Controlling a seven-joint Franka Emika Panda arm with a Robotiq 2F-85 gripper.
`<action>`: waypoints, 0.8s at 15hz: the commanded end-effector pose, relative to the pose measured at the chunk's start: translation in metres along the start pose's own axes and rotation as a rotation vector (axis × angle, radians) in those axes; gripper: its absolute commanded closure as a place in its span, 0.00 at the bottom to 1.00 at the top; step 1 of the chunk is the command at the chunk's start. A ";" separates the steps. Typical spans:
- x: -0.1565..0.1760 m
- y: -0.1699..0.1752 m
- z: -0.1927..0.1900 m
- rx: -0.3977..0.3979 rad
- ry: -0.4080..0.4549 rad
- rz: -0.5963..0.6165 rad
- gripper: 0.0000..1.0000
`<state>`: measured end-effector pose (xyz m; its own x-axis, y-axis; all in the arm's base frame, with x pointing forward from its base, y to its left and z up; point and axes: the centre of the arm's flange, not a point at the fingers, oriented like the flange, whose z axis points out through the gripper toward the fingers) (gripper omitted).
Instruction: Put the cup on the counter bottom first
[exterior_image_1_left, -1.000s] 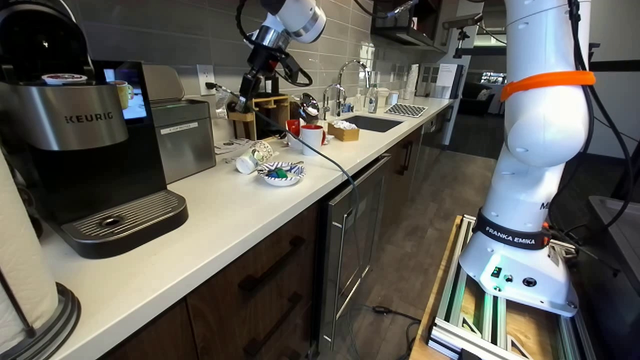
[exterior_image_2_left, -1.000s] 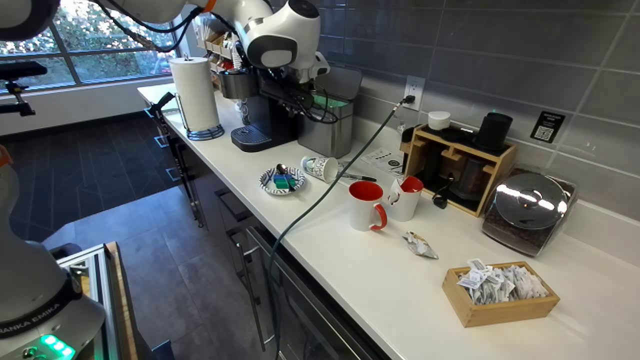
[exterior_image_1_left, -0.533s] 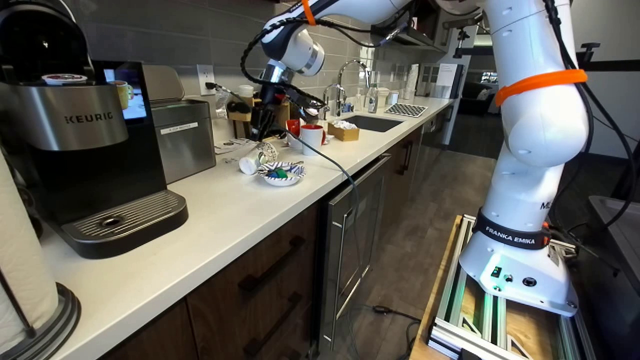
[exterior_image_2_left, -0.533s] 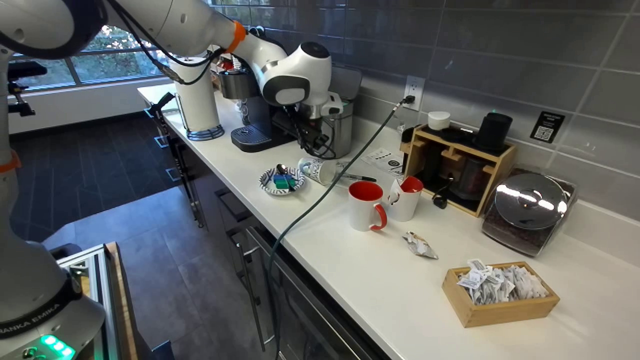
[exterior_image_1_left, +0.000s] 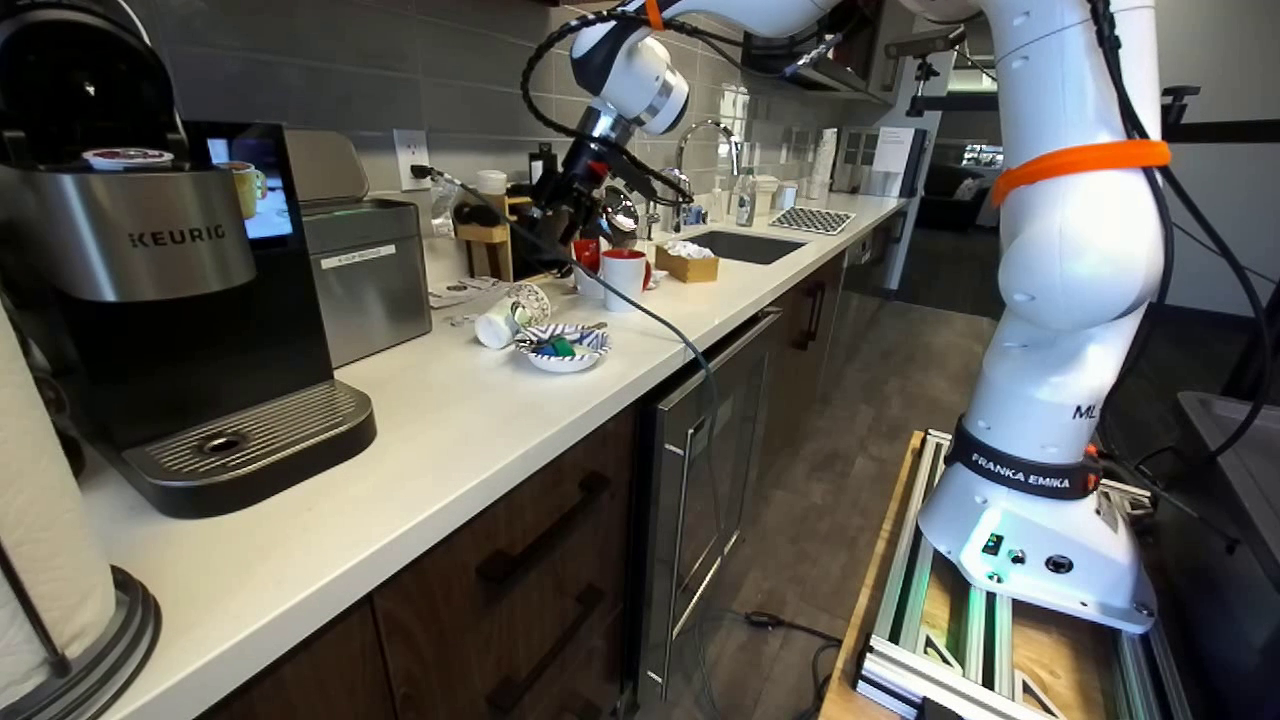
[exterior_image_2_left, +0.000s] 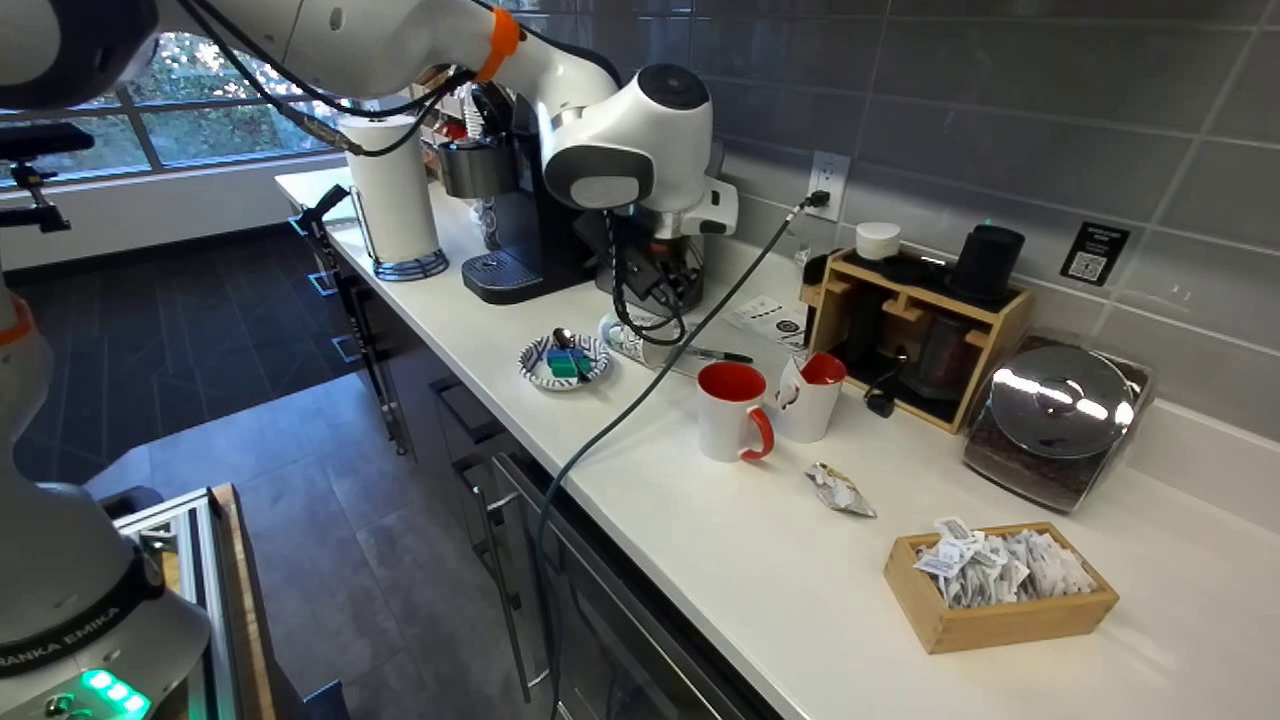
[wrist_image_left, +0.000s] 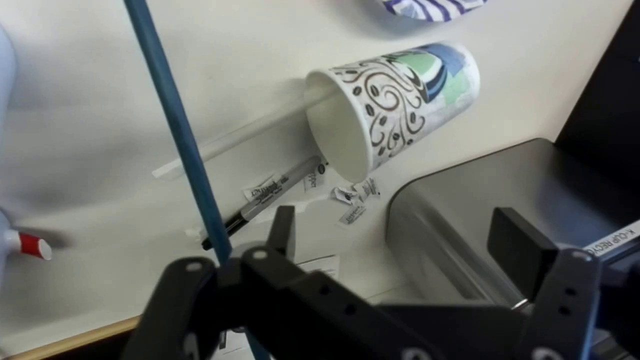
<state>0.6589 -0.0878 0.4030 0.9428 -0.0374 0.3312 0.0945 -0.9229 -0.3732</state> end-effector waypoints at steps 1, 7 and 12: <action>-0.002 -0.026 0.022 0.078 0.012 -0.010 0.00; -0.007 -0.037 0.066 0.087 -0.039 -0.006 0.00; -0.014 -0.018 0.090 0.060 -0.080 0.043 0.00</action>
<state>0.6686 -0.0350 0.3436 0.9655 -0.0166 0.2598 0.1063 -0.8860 -0.4514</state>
